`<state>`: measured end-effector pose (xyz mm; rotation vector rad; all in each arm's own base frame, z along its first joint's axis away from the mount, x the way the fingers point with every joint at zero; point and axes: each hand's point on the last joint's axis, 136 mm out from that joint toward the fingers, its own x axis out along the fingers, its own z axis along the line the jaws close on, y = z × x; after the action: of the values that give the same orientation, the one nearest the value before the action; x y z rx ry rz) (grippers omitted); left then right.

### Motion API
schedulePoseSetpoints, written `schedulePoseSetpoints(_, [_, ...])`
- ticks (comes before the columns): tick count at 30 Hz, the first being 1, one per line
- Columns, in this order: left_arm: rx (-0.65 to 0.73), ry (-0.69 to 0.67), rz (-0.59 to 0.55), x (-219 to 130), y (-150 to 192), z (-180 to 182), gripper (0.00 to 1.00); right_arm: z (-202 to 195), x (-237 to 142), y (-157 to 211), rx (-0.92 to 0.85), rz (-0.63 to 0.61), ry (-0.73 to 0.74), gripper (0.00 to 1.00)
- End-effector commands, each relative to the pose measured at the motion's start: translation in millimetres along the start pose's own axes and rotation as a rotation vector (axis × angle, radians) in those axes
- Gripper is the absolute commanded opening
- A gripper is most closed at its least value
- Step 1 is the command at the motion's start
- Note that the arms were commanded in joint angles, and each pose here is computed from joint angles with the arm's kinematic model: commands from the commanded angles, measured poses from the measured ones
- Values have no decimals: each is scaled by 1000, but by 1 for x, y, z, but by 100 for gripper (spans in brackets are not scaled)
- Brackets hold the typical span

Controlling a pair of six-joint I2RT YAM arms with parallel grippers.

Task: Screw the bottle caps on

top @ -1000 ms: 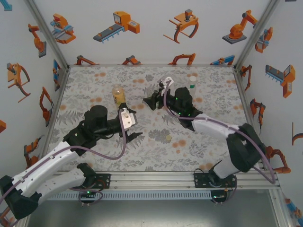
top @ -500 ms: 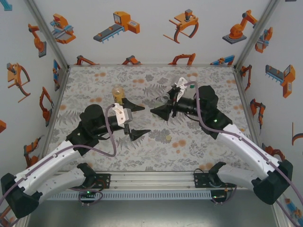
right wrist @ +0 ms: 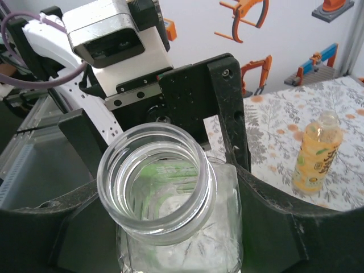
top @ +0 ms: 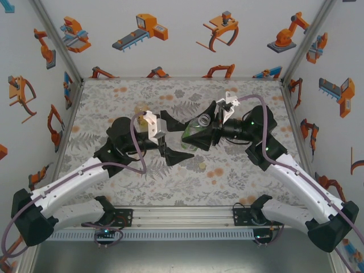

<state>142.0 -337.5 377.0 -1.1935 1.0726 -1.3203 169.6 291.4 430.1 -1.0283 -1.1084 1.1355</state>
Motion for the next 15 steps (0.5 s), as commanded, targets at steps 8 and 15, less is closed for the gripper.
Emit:
schedulePoseSetpoints(8, [-40,114,-92,20,-33,-10,85,17,-1,-17,-52,-72,-77,39])
schedulePoseSetpoints(15, [-50,145,-113,28,-38,-13,80,17,0,-18,-61,-78,-79,39])
